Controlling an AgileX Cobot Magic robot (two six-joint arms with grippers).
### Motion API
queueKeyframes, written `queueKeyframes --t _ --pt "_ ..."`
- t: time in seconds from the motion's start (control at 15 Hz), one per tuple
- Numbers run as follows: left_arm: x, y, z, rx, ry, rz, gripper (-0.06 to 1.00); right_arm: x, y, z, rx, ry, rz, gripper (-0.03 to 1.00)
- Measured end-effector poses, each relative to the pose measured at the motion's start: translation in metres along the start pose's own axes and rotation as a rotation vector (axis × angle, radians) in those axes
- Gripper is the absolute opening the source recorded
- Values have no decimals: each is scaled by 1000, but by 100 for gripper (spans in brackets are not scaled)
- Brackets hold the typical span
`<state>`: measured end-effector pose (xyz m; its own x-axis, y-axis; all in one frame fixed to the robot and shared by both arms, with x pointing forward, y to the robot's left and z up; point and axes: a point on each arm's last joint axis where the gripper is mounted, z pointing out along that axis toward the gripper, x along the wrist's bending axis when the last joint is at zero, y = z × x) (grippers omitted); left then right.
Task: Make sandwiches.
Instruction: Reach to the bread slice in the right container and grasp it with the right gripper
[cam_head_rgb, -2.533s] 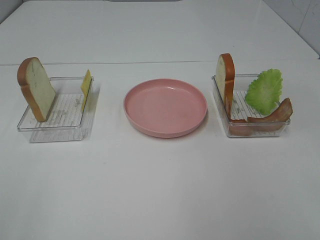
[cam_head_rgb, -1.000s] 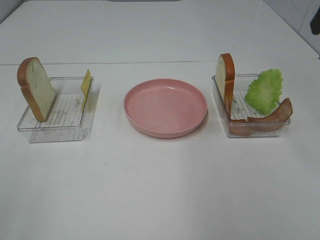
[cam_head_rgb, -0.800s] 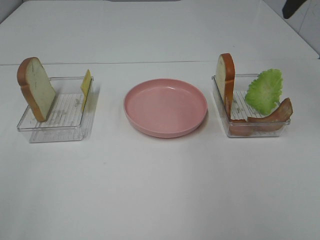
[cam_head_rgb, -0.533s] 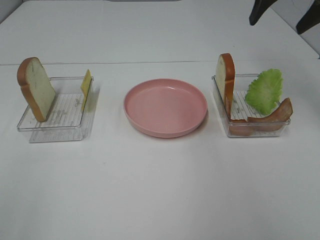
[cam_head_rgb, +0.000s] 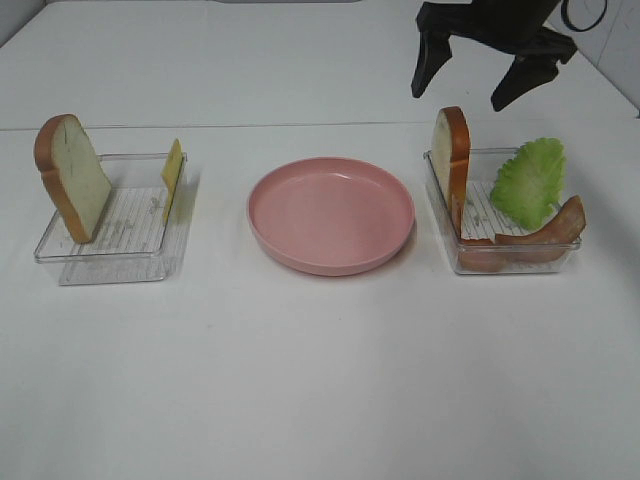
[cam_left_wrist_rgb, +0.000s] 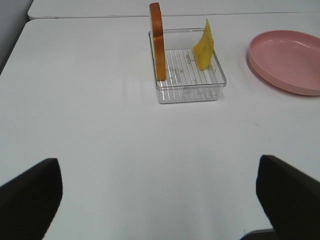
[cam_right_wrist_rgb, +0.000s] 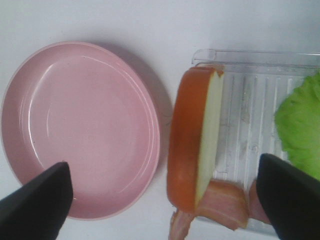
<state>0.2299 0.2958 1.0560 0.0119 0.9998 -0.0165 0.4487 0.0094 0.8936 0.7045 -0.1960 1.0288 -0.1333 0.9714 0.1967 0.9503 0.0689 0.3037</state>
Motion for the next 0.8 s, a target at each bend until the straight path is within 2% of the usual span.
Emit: queueKeyframes --t 0.13,0.33,0.8 --pt "0 0 0 0 0 0 97 6 1 15 6 8 -8 96" --pt "0 0 0 0 0 0 97 2 -1 43 47 6 1 96" --pt "0 0 0 0 0 0 97 -6 -9 76 139 -22 1 96"
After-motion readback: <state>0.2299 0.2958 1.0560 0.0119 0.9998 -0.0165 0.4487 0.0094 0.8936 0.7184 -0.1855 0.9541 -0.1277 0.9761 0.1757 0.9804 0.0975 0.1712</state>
